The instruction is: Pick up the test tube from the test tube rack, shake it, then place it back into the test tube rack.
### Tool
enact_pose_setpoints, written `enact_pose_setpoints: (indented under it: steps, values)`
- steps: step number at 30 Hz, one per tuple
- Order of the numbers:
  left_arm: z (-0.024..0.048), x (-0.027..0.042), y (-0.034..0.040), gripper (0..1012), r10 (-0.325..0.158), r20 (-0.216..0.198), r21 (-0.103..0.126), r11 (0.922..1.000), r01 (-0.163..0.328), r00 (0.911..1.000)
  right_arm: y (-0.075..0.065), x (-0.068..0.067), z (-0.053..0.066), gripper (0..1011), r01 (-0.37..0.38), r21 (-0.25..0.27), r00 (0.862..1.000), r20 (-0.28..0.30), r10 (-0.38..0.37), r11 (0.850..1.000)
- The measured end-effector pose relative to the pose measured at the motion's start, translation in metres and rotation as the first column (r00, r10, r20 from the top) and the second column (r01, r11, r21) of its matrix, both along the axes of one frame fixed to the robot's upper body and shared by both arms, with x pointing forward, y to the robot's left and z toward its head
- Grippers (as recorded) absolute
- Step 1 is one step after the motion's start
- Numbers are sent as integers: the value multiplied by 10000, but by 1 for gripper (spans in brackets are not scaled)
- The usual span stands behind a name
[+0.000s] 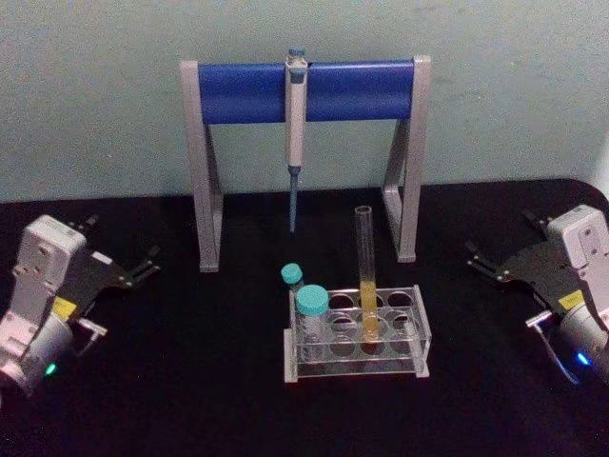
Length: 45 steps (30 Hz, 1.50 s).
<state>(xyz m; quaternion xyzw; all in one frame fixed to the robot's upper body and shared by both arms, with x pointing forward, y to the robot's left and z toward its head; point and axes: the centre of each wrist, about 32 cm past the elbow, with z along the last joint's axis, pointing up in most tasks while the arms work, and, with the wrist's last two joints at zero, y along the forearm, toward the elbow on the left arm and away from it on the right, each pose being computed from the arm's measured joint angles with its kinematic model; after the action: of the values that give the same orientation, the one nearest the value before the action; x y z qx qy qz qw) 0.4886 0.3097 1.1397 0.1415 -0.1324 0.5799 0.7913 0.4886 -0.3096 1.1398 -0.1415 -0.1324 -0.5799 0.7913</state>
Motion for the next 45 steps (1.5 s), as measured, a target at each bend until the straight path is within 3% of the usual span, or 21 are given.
enact_pose_setpoints:
  steps: [45]
  values:
    - [0,0,0,1001,1,1,0,10000,-1,10000,-3,-2,5,1000,10,32,10000,36,-10,10000]
